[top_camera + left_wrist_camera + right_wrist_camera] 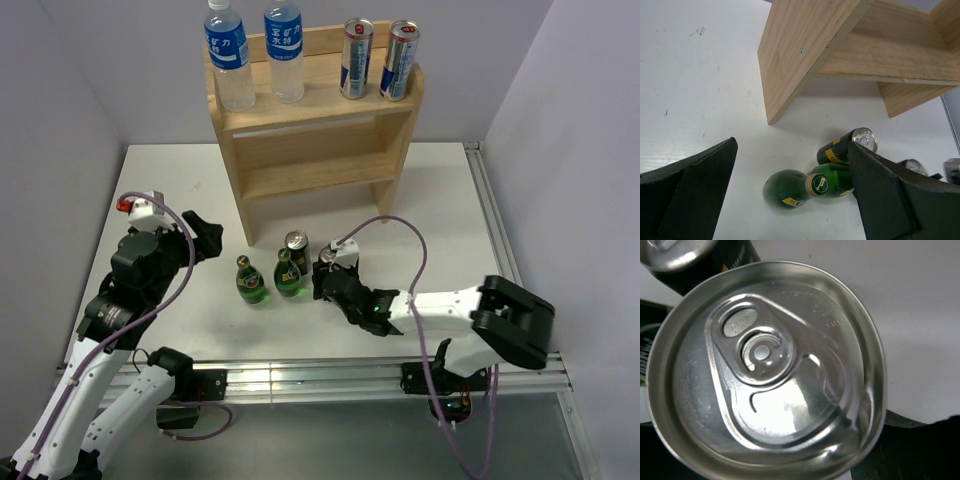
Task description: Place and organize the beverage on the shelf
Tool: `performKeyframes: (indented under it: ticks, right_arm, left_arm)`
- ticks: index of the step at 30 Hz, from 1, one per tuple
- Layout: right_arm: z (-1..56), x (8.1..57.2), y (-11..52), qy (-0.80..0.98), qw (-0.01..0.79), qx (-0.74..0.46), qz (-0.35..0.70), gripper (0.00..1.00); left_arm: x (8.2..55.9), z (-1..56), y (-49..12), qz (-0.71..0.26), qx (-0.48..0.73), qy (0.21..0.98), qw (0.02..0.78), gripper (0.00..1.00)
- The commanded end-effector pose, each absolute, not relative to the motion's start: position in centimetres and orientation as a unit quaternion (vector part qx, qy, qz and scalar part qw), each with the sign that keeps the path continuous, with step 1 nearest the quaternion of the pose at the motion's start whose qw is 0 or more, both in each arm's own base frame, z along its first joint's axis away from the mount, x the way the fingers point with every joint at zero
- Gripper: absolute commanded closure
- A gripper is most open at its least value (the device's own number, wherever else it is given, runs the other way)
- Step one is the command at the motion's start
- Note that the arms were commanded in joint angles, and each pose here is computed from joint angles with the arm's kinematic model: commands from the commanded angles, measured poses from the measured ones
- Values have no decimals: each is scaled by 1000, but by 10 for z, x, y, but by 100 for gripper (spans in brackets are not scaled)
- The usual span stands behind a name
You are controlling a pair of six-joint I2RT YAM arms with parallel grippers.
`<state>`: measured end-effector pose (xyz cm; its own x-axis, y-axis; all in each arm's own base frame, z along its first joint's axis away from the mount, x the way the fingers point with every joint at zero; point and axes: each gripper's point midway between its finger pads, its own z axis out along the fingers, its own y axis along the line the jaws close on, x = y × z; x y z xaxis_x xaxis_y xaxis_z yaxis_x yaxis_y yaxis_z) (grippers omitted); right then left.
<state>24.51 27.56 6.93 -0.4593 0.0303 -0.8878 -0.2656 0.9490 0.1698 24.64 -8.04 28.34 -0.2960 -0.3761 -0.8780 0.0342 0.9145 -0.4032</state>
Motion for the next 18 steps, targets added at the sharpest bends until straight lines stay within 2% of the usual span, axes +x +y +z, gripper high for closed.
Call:
performKeyframes:
  ticks: [1, 10, 18]
  right_arm:
    - [150, 258, 273, 805, 566, -15, 174, 100]
    - [256, 273, 229, 774, 615, -14, 152, 100]
    - [334, 342, 181, 750, 654, 20, 99, 100]
  left_arm:
    - [248, 299, -79, -184, -123, 771, 597, 1]
    - [248, 310, -82, -203, -133, 761, 602, 1]
    - [258, 325, -88, -212, -124, 750, 615, 1]
